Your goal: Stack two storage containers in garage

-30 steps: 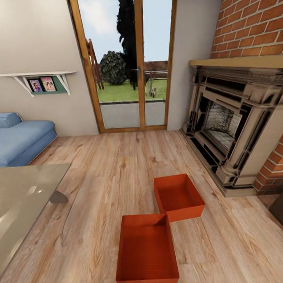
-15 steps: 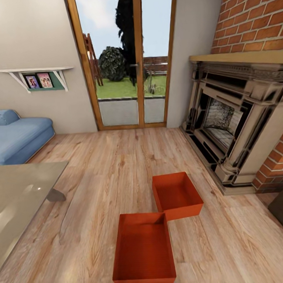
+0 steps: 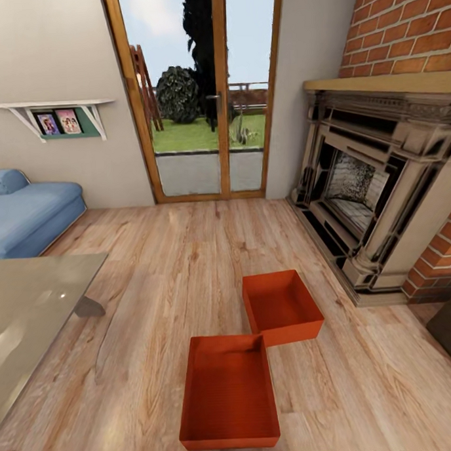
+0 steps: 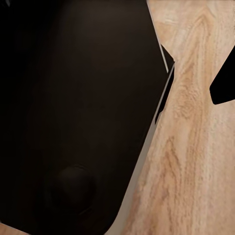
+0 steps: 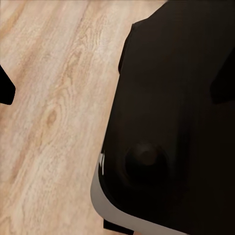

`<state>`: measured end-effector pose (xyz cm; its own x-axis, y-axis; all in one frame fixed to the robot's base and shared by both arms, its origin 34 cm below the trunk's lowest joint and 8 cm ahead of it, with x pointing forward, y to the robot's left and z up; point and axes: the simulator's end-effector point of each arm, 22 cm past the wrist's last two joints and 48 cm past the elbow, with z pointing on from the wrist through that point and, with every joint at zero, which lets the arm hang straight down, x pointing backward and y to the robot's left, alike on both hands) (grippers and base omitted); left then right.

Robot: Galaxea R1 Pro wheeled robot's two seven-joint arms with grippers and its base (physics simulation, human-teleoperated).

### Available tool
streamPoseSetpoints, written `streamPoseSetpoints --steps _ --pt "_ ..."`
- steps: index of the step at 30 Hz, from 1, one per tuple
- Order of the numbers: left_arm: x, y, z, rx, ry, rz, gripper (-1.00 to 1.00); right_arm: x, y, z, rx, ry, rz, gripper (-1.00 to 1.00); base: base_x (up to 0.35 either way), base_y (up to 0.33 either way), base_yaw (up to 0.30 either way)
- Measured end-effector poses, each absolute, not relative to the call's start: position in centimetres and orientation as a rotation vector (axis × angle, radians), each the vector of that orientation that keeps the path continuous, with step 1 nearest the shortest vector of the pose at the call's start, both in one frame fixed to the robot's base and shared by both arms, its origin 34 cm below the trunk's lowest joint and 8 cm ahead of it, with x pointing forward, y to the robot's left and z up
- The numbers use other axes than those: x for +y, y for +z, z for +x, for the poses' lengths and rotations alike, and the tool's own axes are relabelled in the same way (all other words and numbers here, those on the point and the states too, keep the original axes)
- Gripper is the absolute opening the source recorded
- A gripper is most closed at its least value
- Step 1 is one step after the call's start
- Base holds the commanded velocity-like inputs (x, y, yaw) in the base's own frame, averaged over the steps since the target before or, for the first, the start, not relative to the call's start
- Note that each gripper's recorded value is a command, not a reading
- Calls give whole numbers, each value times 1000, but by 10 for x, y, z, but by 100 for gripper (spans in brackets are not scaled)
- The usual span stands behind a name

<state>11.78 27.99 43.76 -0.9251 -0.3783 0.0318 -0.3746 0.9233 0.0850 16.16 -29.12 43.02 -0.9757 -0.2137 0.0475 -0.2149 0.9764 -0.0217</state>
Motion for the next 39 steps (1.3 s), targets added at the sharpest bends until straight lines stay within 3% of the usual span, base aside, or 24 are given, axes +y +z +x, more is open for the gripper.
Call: streamPoseSetpoints --steps 39 --pt "281 440 94 -2974 -137 579 100 -291 430 137 -3018 30 328 100 0 0 0"
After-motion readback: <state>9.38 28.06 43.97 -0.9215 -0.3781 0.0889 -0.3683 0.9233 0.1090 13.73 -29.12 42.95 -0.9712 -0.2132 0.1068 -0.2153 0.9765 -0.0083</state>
